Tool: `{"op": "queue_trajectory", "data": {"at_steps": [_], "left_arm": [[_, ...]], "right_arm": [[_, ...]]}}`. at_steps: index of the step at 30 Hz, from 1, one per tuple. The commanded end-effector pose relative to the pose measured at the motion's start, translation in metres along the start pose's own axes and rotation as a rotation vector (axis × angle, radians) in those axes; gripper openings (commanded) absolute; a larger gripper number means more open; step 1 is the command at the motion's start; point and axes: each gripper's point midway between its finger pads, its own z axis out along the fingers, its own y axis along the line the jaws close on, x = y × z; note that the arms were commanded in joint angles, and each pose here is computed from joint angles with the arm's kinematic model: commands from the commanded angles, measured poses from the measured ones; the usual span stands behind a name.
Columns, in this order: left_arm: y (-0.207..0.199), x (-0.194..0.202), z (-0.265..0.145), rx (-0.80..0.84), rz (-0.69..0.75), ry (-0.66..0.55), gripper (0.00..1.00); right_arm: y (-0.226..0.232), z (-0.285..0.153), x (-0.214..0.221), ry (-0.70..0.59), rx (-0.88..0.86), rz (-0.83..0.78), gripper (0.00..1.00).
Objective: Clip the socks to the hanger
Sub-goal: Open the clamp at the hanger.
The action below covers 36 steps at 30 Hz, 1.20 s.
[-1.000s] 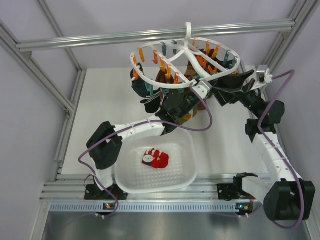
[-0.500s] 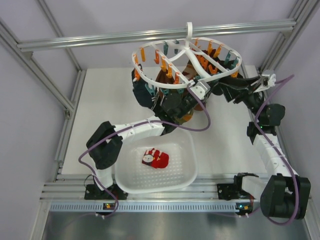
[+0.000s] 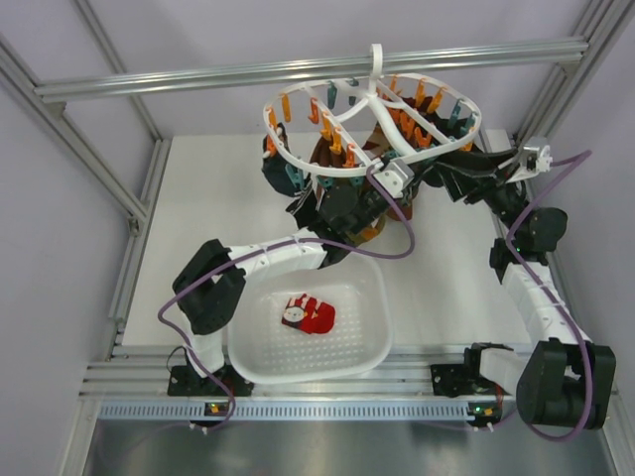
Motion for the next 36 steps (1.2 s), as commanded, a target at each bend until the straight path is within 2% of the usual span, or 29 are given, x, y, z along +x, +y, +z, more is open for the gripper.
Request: {"op": "queue_trajectory", "data": {"at_steps": [1,14,24,34,36], "left_arm": [[0.007,-0.016,0.000,-0.010,-0.010,-0.079,0.03],[0.005,-0.011,0.000,-0.002,0.021,-0.072,0.03],[0.001,-0.008,-0.001,0.005,0.037,-0.066,0.03],[-0.005,-0.007,-0.001,0.011,0.060,-0.070,0.03],[-0.006,-0.005,-0.002,0.015,0.060,-0.062,0.03]], "right_arm": [[0.021,0.010,-0.032,-0.071,-0.089,-0.107,0.54],[0.023,0.024,-0.033,-0.098,-0.065,-0.129,0.55],[0.022,0.034,-0.033,-0.120,-0.031,-0.080,0.54],[0.015,0.037,-0.025,-0.127,0.027,0.039,0.47],[0.013,0.037,-0.025,-0.129,0.036,0.045,0.37]]}}
